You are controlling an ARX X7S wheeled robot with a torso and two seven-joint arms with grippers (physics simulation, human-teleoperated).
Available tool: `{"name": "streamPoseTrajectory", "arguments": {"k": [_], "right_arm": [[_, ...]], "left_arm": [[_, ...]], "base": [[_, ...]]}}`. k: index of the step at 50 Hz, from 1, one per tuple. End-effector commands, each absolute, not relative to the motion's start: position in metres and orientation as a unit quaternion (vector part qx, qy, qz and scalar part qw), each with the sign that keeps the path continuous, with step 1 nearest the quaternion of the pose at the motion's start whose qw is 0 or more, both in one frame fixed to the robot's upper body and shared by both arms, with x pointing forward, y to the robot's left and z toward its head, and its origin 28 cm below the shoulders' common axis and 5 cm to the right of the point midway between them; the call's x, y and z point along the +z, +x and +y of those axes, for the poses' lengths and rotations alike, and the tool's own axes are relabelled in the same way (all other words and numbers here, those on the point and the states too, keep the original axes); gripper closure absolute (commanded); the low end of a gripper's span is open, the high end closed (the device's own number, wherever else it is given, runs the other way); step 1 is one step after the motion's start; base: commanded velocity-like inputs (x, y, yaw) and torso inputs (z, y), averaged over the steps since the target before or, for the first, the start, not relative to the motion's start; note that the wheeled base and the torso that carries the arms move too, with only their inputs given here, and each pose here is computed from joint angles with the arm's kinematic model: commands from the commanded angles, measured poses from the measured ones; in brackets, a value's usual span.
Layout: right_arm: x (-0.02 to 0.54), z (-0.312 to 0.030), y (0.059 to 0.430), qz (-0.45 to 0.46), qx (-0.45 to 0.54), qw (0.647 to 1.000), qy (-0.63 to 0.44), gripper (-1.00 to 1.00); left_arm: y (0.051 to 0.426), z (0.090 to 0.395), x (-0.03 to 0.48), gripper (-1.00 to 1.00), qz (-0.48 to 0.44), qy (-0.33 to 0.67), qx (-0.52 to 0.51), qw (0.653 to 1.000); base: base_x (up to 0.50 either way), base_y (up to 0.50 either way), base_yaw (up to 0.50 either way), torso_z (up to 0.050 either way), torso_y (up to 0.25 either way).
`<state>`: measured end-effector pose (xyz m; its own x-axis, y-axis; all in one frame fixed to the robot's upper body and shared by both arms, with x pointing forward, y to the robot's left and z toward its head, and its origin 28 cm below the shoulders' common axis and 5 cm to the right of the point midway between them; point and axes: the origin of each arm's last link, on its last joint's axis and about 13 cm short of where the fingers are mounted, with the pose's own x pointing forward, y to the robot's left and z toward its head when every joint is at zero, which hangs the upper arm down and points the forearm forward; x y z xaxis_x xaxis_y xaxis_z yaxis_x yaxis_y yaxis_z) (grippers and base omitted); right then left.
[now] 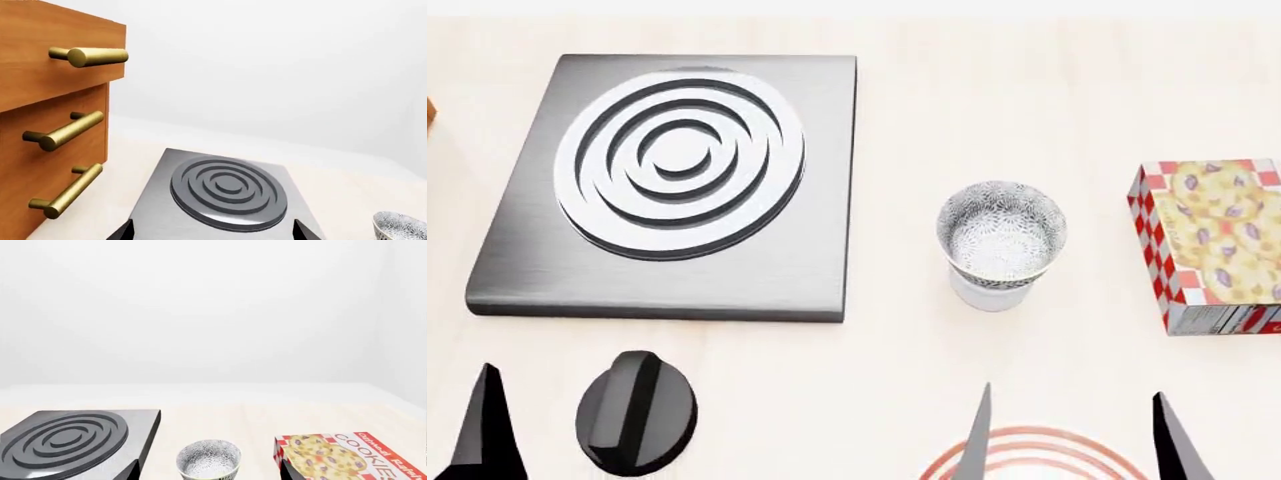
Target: Pick the akita bowl on the ramekin and place it on the plate.
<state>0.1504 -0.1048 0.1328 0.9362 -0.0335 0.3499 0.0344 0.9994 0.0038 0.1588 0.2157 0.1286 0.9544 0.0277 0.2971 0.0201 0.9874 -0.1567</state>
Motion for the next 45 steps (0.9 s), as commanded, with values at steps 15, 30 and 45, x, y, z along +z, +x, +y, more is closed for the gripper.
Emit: {"name": "streamPoseTrajectory", "arguments": {"k": [15, 30, 45], "right_arm": [[0.135, -0.108, 0.149, -0.187, -0.028, 0.982, 0.009, -1.0], [0.254, -0.136, 0.191, -0.224, 0.158, 0.959, -0.067, -1.0], [0.289, -0.152, 0.326, 0.023, 0.275, 0.874, -0.401, -1.0]], "left_arm": [[0.157, 0.214, 0.127, -1.0, -0.146, -0.077, -0.007, 0.986], [0.159, 0.214, 0.123, -1.0, -0.132, -0.067, -0.001, 0.989], [0.161, 0.211, 0.117, -1.0, -0.119, -0.055, -0.006, 0.991]], "base": [[0.0, 0.0, 0.0, 0.0, 0.0], [0.0, 0.0, 0.0, 0.0, 0.0], [0.0, 0.0, 0.0, 0.0, 0.0]]}}
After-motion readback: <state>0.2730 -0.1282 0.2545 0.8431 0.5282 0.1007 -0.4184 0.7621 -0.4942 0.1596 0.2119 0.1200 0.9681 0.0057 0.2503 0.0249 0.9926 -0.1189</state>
